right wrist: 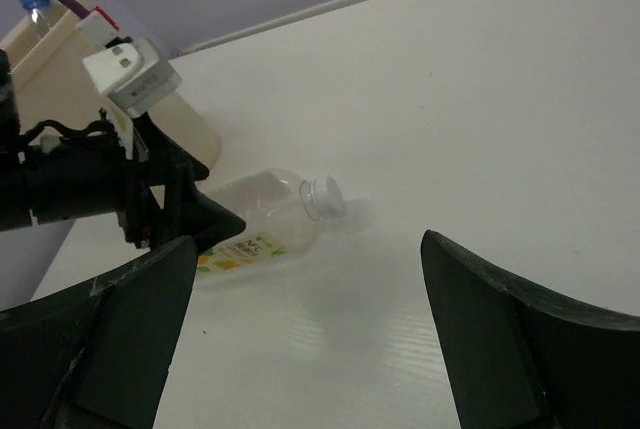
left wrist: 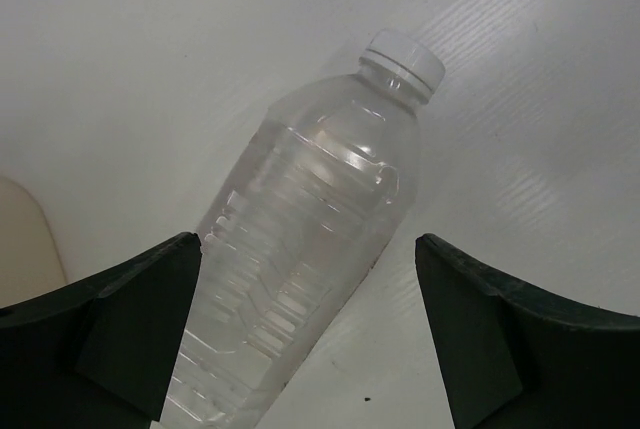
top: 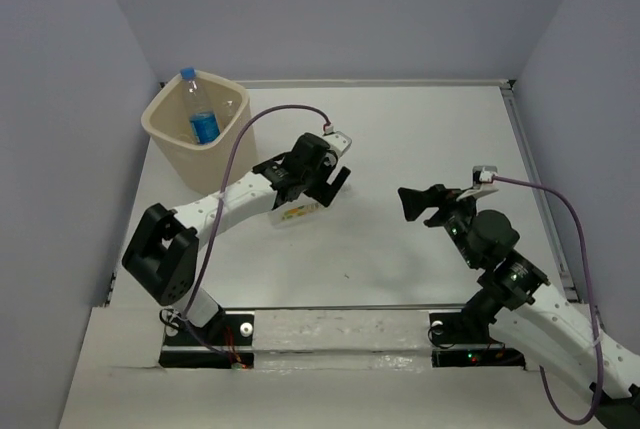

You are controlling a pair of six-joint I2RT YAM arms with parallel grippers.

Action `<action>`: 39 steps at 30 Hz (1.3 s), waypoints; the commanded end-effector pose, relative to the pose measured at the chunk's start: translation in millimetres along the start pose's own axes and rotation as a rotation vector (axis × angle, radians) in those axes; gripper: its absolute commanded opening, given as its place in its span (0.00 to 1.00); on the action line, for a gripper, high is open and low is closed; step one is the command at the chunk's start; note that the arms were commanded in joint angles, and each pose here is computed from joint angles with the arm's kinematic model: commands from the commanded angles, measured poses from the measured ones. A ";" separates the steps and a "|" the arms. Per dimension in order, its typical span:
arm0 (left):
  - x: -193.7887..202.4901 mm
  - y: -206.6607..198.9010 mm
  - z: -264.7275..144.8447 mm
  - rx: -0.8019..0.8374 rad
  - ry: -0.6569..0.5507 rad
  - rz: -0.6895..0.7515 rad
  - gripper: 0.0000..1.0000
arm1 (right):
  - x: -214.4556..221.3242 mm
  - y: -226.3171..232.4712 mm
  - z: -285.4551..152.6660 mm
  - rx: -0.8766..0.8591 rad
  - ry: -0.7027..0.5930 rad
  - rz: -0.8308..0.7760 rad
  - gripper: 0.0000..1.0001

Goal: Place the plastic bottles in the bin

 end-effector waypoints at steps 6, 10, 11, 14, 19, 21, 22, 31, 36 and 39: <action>2.7 15.7 12.5 -0.033 0.032 0.049 0.99 | 15.3 -0.7 -3.6 -0.024 0.070 -0.008 0.99; 2.7 22.6 16.6 -0.041 0.035 0.037 0.99 | 20.1 1.1 -2.3 -0.038 0.091 -0.006 0.99; 3.9 24.3 19.0 -0.044 0.045 0.040 0.99 | 20.9 1.3 -2.4 -0.040 0.093 -0.006 0.99; 14.2 20.8 31.7 0.007 0.105 0.035 0.99 | 17.6 2.2 -3.4 -0.047 0.083 -0.005 0.99; 29.7 16.9 43.8 0.062 0.173 0.034 0.99 | 11.4 3.7 -5.7 -0.058 0.065 -0.005 0.99; 32.5 16.9 46.2 0.087 0.189 0.016 0.99 | 11.0 3.9 -5.4 -0.058 0.066 -0.005 0.99; 36.7 18.1 50.1 0.091 0.208 0.011 0.99 | 11.3 4.0 -5.4 -0.058 0.070 -0.006 0.99; 61.8 4.2 67.2 0.154 0.314 -0.019 0.99 | 11.4 3.2 -6.2 -0.056 0.070 -0.013 0.99; 71.5 1.2 69.3 0.161 0.339 -0.040 0.99 | 4.8 5.6 -6.8 -0.065 0.061 -0.012 0.99; 65.9 3.4 66.0 0.139 0.317 -0.041 0.93 | 1.9 6.0 -9.0 -0.070 0.053 -0.010 0.99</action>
Point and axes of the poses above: each gripper's point midway between its finger pads, its own z axis out along the fingers, its own y axis along the line the jaws close on, x = y × z, the point moved 6 cm from there along -z, back along the fingers, and after that the axes turned 12 degrees about -z, right-handed, at the moved point
